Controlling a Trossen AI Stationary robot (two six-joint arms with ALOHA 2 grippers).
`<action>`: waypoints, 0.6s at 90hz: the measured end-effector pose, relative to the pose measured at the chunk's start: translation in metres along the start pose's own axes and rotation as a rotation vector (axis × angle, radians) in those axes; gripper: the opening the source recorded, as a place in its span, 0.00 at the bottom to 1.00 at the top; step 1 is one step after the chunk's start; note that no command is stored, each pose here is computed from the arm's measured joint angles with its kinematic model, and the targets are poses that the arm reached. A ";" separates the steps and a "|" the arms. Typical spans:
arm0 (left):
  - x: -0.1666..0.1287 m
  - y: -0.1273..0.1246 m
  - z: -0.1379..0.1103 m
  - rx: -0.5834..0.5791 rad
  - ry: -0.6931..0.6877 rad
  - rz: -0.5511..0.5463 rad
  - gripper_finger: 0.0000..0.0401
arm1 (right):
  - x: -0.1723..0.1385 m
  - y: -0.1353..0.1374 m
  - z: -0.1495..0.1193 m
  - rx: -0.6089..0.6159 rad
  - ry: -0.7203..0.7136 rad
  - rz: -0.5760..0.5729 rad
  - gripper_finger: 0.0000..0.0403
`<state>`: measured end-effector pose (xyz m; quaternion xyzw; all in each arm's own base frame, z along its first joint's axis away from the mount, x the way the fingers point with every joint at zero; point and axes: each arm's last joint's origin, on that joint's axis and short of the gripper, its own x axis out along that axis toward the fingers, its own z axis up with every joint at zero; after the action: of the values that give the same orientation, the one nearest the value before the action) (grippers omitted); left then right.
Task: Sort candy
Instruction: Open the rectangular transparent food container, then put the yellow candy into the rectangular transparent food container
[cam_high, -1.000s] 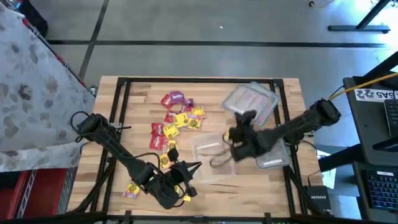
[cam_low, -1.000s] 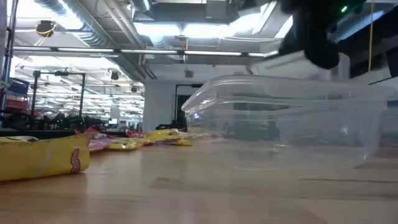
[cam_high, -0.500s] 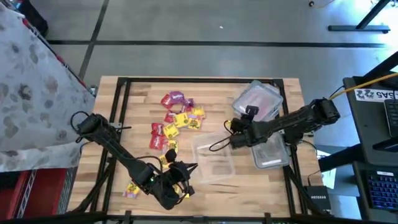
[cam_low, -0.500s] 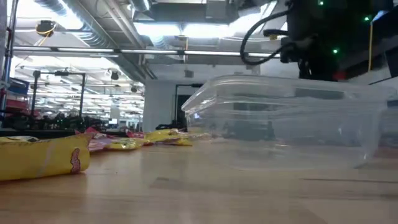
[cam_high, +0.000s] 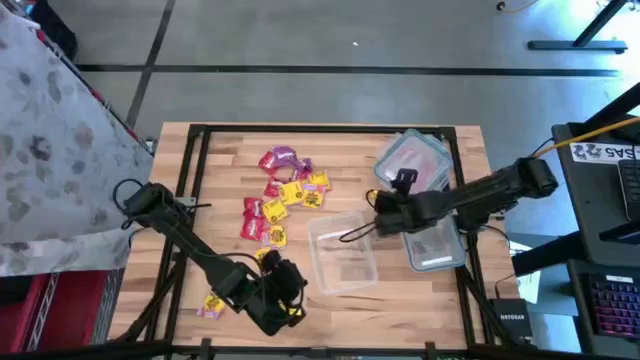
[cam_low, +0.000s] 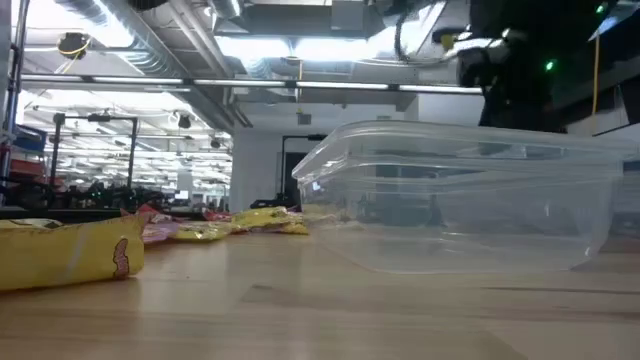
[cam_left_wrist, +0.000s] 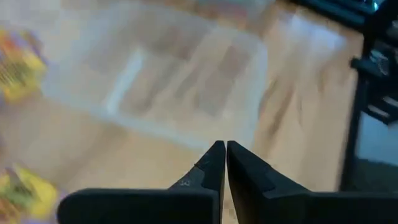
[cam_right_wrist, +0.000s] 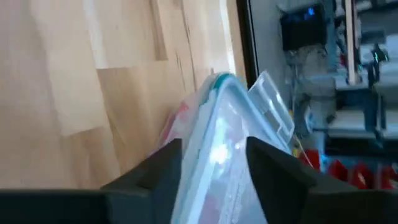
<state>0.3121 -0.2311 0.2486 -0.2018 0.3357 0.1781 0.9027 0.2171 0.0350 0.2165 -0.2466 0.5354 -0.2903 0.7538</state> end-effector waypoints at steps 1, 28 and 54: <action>0.000 0.000 -0.001 -0.005 0.015 -0.004 0.00 | -0.002 -0.001 0.000 0.002 -0.011 0.006 0.46; -0.018 -0.003 -0.032 -0.101 0.265 -0.019 0.08 | -0.080 -0.003 -0.005 0.162 -0.467 0.401 0.49; -0.003 -0.005 -0.072 0.120 0.309 0.080 0.35 | -0.138 0.053 -0.010 0.067 -0.882 0.642 0.44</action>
<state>0.2733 -0.2706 0.2017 -0.1590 0.4882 0.1603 0.8430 0.1808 0.1689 0.2688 -0.1450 0.2071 0.0682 0.9651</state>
